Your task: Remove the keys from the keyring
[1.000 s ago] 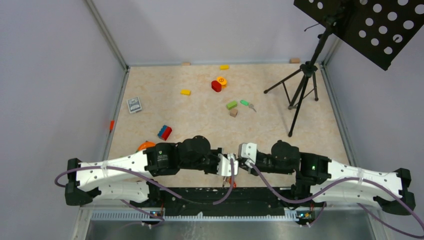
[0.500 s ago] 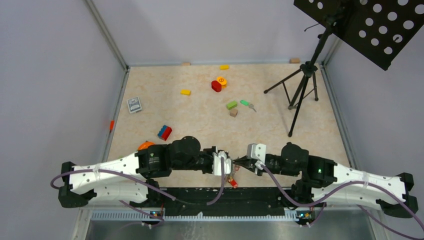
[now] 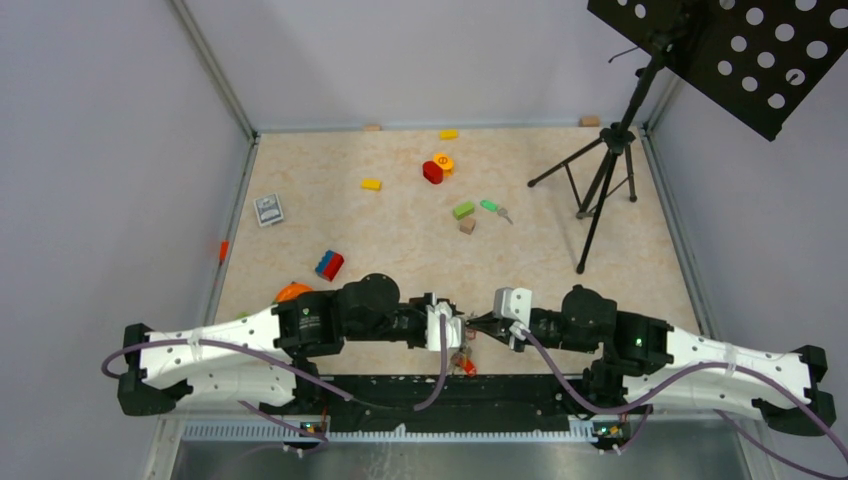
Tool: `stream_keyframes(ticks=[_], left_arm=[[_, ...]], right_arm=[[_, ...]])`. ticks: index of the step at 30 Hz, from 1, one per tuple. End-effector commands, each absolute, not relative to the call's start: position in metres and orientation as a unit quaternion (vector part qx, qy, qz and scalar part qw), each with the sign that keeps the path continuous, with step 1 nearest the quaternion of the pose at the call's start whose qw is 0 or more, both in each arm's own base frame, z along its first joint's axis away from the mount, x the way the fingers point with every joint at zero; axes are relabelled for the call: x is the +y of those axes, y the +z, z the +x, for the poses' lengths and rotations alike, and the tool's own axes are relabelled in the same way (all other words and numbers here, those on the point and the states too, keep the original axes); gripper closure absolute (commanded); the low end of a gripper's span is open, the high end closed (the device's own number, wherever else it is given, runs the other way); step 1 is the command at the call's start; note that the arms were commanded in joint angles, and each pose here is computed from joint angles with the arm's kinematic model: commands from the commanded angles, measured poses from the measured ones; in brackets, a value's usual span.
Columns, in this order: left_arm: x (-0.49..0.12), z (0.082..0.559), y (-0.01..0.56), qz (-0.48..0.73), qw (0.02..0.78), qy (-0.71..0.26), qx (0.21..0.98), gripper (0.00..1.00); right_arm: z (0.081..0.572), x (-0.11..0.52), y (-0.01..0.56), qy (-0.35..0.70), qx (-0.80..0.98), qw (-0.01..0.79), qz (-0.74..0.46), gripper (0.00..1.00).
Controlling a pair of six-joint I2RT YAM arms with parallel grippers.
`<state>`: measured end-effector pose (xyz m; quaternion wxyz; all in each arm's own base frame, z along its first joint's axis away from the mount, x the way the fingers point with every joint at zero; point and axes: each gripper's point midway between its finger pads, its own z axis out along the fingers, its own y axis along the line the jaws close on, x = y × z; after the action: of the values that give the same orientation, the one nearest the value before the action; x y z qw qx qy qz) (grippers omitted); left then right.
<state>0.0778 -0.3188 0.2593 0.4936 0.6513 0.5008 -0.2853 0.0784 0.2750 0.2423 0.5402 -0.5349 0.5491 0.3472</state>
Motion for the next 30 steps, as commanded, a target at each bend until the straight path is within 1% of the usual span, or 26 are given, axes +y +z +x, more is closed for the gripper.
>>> stream_keyframes(ticks=[1, 13, 20, 26, 30], left_arm=[[-0.33, 0.074, 0.26, 0.648, 0.494, -0.305, 0.493, 0.67], [-0.324, 0.076, 0.245, 0.655, 0.477, -0.288, 0.509, 0.68], [-0.321, 0.078, 0.239, 0.657, 0.474, -0.279, 0.515, 0.7], [-0.321, 0.078, 0.238, 0.659, 0.475, -0.277, 0.513, 0.76], [-0.322, 0.078, 0.237, 0.66, 0.474, -0.279, 0.512, 0.84]], right_arm=[[0.082, 0.277, 0.277, 0.363, 0.519, 0.582, -0.51, 1.0], [0.082, 0.275, 0.28, 0.363, 0.516, 0.589, -0.506, 1.0], [0.081, 0.276, 0.28, 0.367, 0.514, 0.588, -0.506, 1.0], [0.081, 0.276, 0.281, 0.367, 0.514, 0.588, -0.505, 1.0], [0.081, 0.276, 0.282, 0.368, 0.514, 0.589, -0.504, 1.0]])
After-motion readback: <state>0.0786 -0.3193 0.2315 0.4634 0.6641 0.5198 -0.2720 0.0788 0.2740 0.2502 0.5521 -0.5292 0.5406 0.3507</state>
